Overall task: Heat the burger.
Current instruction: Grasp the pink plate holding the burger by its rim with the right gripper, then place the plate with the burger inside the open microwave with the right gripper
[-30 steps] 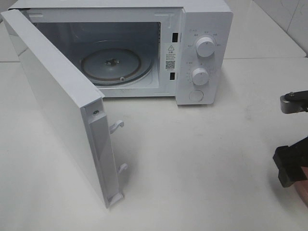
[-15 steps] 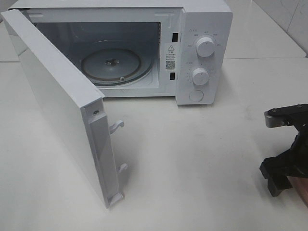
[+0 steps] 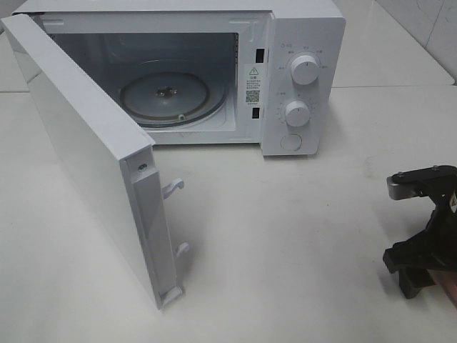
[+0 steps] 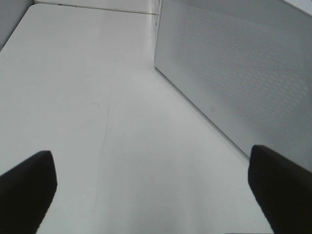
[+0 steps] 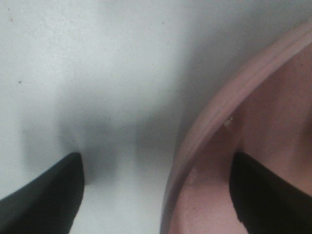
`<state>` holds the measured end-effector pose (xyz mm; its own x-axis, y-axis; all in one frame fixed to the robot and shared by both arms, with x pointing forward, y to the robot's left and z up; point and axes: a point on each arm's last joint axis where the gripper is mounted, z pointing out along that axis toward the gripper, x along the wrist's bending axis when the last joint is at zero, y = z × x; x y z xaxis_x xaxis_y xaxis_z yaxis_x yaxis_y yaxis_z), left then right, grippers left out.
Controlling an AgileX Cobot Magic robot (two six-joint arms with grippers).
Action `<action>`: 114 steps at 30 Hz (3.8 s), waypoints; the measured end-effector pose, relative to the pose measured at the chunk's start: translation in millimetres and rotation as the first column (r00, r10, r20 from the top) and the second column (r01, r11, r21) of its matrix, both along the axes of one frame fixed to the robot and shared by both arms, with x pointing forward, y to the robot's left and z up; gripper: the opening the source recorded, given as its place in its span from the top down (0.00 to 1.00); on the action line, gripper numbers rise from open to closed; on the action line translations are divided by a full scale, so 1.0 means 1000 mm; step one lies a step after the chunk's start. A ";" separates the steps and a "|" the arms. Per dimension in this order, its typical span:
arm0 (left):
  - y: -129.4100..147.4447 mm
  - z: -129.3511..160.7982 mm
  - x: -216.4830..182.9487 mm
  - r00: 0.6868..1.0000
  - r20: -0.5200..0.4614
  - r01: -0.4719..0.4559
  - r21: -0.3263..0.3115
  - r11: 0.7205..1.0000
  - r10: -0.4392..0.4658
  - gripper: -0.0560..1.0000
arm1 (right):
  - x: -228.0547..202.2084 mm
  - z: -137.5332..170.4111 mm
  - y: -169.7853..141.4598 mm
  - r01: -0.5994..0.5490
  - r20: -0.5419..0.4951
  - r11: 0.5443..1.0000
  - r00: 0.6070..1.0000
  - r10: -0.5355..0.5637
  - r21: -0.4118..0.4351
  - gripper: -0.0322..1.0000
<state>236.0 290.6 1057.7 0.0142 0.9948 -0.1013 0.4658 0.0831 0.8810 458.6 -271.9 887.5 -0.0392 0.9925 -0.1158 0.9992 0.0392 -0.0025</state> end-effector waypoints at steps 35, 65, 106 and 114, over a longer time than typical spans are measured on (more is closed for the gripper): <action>0.000 0.000 0.000 1.000 -0.001 0.000 0.000 1.000 0.000 0.01 | -0.008 0.006 0.009 -0.061 -0.025 0.976 0.998 0.057 -0.209 0.94; 0.000 0.000 0.000 1.000 -0.001 0.000 0.000 1.000 0.000 0.01 | -0.036 0.048 0.041 -0.194 0.037 0.917 0.975 0.220 -0.348 0.94; 0.000 0.000 0.000 1.000 -0.001 0.000 0.000 1.000 0.000 0.01 | -0.099 0.072 0.112 -0.794 -0.065 0.470 0.531 0.845 -0.386 0.94; 0.000 0.000 0.000 1.000 -0.001 0.000 0.000 1.000 0.000 0.01 | -0.095 0.071 0.120 -0.869 -0.051 0.332 0.375 0.925 -0.368 0.94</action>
<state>236.1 290.6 1057.4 0.0141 0.9947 -0.1014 0.4667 0.0831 0.8805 363.2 -152.0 959.0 -0.8395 0.2720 -0.4703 0.3418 0.9373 -0.0679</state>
